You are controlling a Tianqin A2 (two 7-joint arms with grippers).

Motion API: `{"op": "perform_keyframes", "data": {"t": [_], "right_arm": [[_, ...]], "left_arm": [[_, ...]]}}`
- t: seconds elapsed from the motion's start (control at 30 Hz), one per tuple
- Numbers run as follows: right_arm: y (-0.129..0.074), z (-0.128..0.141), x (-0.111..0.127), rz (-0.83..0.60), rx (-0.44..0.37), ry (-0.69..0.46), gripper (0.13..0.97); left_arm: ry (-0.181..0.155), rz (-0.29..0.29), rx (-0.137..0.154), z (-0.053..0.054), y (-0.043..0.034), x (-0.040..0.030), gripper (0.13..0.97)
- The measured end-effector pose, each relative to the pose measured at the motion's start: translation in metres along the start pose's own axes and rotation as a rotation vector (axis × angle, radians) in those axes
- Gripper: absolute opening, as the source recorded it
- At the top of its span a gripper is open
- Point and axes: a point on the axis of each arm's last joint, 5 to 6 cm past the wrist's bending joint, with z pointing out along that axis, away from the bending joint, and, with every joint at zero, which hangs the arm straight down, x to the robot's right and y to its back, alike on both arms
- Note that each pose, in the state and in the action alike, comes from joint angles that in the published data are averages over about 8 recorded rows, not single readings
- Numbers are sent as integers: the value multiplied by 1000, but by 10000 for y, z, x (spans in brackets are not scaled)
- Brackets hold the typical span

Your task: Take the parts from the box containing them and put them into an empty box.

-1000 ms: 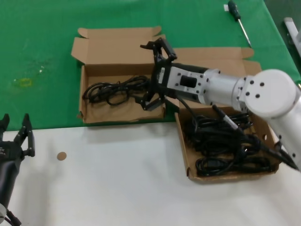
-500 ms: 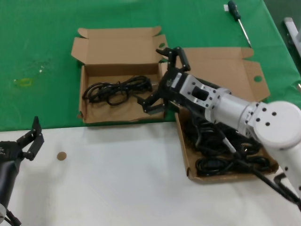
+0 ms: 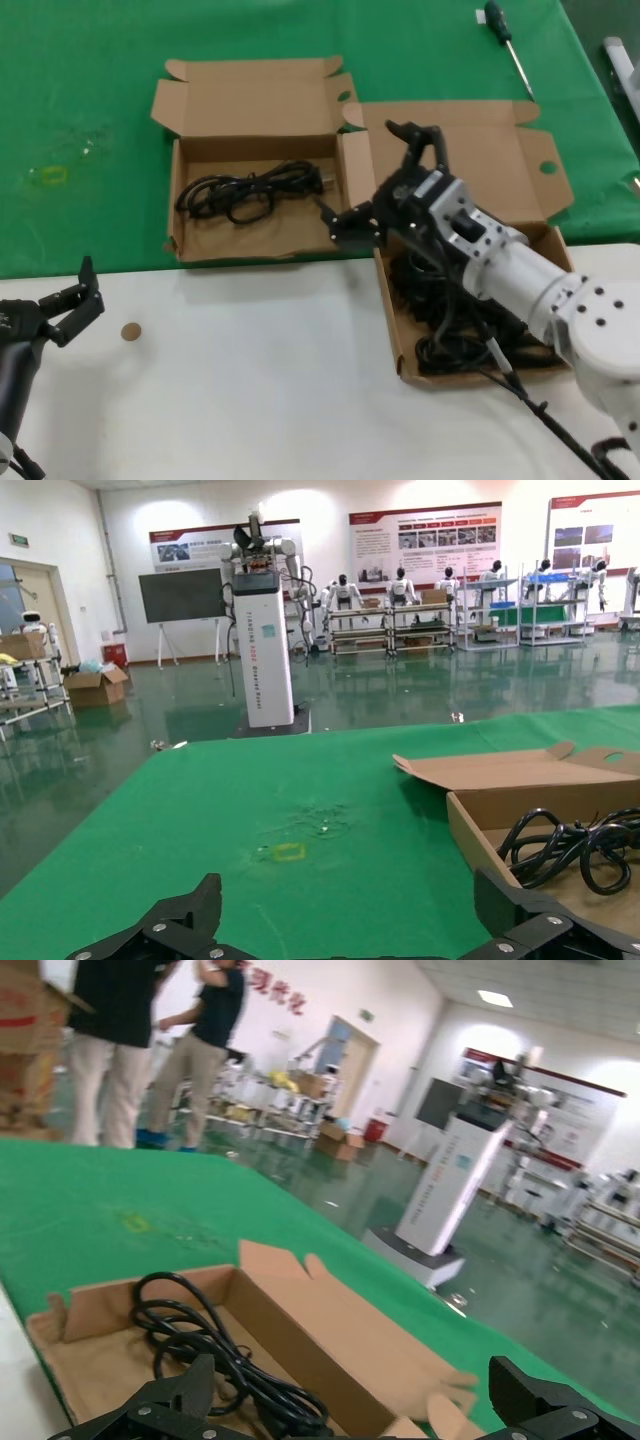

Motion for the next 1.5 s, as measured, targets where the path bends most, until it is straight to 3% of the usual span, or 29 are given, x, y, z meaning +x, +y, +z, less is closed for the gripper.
{"op": "perform_keyframes", "data": {"t": [0.17,0.47,1.03,1.5], "right_arm": [[88,-151,-50,73,-11,59,966],[238,-443,-131,198,-39,169,966],[464,-1031,-247,398,-108,380,966],[481,-1089,-256,415,-115,400,966]], "left_arm": [[0,0,0,0,0,0,877],[0,0,0,0,0,0,954],[0,0,0,0,0,0,966],[0,0,0,0,0,0,966]]}}
